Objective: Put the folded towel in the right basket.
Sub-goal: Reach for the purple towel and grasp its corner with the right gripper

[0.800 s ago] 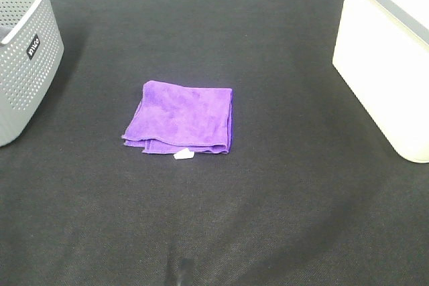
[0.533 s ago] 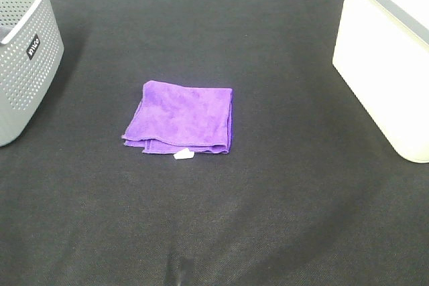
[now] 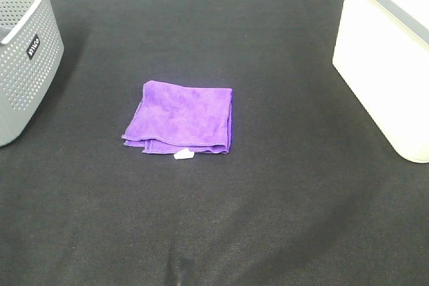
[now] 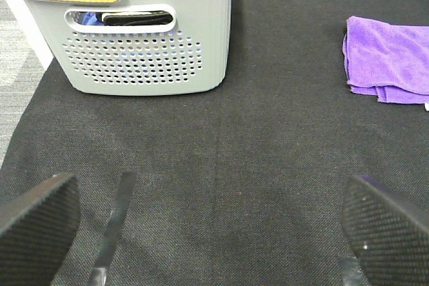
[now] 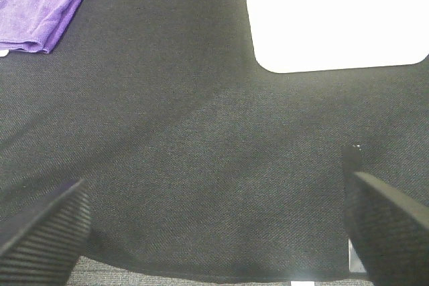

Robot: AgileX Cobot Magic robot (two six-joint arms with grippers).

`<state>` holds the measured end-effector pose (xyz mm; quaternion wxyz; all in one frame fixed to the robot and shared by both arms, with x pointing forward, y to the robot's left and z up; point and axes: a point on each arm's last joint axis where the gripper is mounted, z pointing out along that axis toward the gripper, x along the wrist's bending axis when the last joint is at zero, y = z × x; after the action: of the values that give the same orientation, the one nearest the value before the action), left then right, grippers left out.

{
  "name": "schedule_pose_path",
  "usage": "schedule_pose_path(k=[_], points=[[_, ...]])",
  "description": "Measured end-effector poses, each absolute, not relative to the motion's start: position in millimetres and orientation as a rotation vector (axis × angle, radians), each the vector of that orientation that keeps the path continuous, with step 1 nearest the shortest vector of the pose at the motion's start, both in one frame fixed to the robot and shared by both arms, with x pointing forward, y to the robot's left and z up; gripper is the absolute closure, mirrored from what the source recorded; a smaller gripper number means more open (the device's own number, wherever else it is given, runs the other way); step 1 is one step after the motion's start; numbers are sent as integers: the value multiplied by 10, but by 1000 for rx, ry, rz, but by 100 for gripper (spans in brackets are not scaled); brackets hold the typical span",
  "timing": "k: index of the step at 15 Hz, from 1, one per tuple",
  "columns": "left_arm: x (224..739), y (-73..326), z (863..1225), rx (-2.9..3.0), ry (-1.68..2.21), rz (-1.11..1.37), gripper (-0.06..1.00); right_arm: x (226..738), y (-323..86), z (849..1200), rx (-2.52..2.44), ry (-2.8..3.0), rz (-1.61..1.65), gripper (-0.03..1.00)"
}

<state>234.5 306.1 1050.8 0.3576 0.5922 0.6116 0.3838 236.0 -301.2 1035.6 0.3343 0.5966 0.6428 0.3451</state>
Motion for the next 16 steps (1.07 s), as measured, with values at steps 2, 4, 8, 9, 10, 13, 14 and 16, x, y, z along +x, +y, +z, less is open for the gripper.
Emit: schedule_pose_path(k=[2,4,8,9,10,13,14,16], points=[[2345,3061,10508,1528,1578,990,-4,2360,-3011,10356,1557,1678,902,0],[2345,3061,10508,1528,1578,990,-4,2360,-3011,10356,1557,1678,902,0],[2345,3061,10508,1528,1578,990,-4,2360,-3011,10356,1557,1678,902,0],[2345,3061,10508,1528,1578,990,-4,2360,-3011,10356,1557,1678,902,0],[2345,3061,10508,1528,1578,990,-4,2360,-3011,10356,1557,1678,902,0],[2345,3061,10508,1528,1578,990,-4,2360,-3011,10356,1557,1678,902,0],[2345,3061,10508,1528,1578,990,-4,2360,-3011,10356,1557,1678,902,0],[2345,3061,10508,1528,1578,990,-4,2360,-3011,10356,1557,1678,902,0]])
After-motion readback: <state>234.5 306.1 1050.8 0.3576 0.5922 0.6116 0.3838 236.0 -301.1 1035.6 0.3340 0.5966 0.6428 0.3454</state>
